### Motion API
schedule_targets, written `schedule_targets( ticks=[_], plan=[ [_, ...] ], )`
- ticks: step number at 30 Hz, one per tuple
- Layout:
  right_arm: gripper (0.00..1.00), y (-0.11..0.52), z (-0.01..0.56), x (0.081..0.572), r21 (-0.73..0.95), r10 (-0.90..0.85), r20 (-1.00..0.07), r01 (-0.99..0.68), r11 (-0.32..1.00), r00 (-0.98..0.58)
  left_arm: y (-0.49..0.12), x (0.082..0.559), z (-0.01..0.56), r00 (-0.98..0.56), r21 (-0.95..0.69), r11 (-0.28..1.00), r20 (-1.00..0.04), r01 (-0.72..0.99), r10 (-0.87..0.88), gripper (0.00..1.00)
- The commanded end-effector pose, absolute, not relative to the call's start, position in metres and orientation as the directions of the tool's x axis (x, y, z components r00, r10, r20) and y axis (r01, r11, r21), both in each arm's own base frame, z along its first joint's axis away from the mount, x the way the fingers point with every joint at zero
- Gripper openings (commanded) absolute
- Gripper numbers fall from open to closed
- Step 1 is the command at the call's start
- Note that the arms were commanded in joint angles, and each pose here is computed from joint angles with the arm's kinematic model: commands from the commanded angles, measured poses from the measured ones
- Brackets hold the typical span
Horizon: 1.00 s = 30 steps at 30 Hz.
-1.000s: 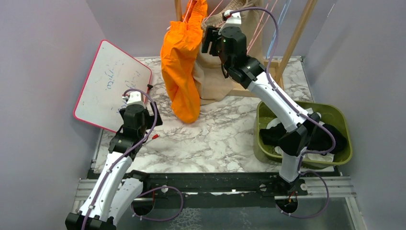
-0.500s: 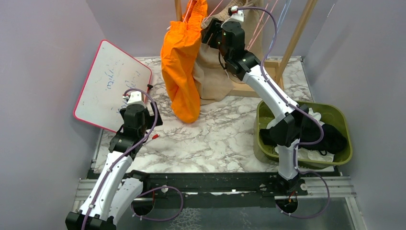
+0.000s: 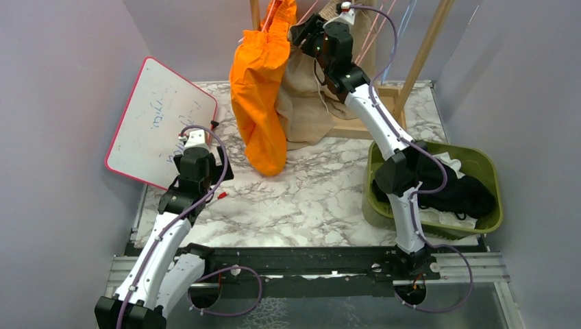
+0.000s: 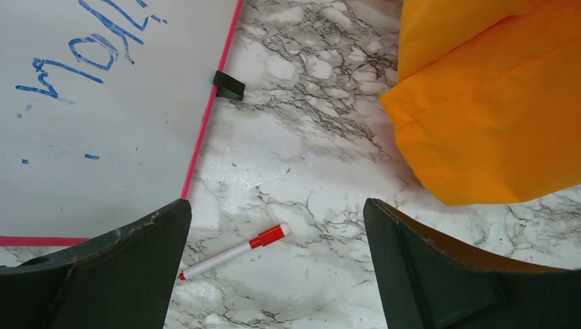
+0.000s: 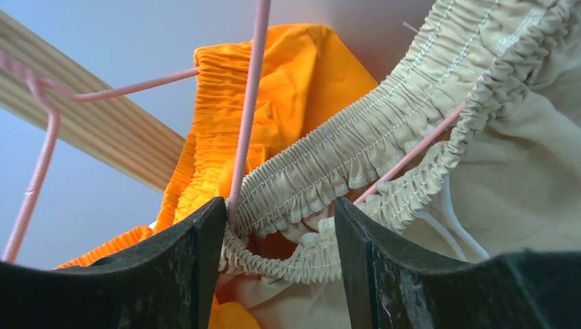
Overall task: Remove the shorts from the hanger
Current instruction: Pick up the hanger from the clothes rod.
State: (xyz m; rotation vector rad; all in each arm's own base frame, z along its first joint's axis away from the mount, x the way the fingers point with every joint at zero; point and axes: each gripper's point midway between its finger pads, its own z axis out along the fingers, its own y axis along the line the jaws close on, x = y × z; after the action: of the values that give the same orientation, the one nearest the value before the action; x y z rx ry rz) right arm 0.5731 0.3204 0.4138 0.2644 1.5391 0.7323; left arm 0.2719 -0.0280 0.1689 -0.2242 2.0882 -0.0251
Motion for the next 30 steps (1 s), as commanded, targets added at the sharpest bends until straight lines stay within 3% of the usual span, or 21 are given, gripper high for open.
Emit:
schedule_targets(
  ticks=[1,5,11,16,24,30],
  plan=[
    [0.6,0.334,0.426,0.578,0.585,0.586,-0.801,-0.359,0.727,-0.119,-0.032,0.276,0.177,-0.469,-0.119,0.985,-0.868,-0.126,-0.165,0.99],
    [0.5,0.333,0.427,0.577,0.582,0.584,-0.803,-0.377,0.721,-0.122,-0.031,0.276,0.175,-0.474,-0.116,0.985,-0.865,-0.128,-0.163,0.99],
    [0.24,0.326,0.443,0.569,0.569,0.581,-0.808,-0.383,0.728,-0.096,-0.032,0.276,0.176,-0.473,-0.117,0.985,-0.866,-0.125,-0.163,0.99],
    [0.09,0.319,0.458,0.554,0.564,0.578,-0.811,-0.394,0.726,-0.096,-0.032,0.275,0.177,-0.47,-0.12,0.985,-0.867,-0.124,-0.165,0.99],
    [0.08,0.313,0.488,0.503,0.56,0.571,-0.808,-0.489,0.668,-0.145,-0.033,0.274,0.179,-0.462,-0.128,0.985,-0.871,-0.12,-0.169,0.99],
    [0.08,0.299,0.485,0.485,0.526,0.519,-0.84,-0.472,0.707,-0.158,-0.034,0.273,0.18,-0.46,-0.137,0.984,-0.871,-0.113,-0.174,0.99]
  ],
)
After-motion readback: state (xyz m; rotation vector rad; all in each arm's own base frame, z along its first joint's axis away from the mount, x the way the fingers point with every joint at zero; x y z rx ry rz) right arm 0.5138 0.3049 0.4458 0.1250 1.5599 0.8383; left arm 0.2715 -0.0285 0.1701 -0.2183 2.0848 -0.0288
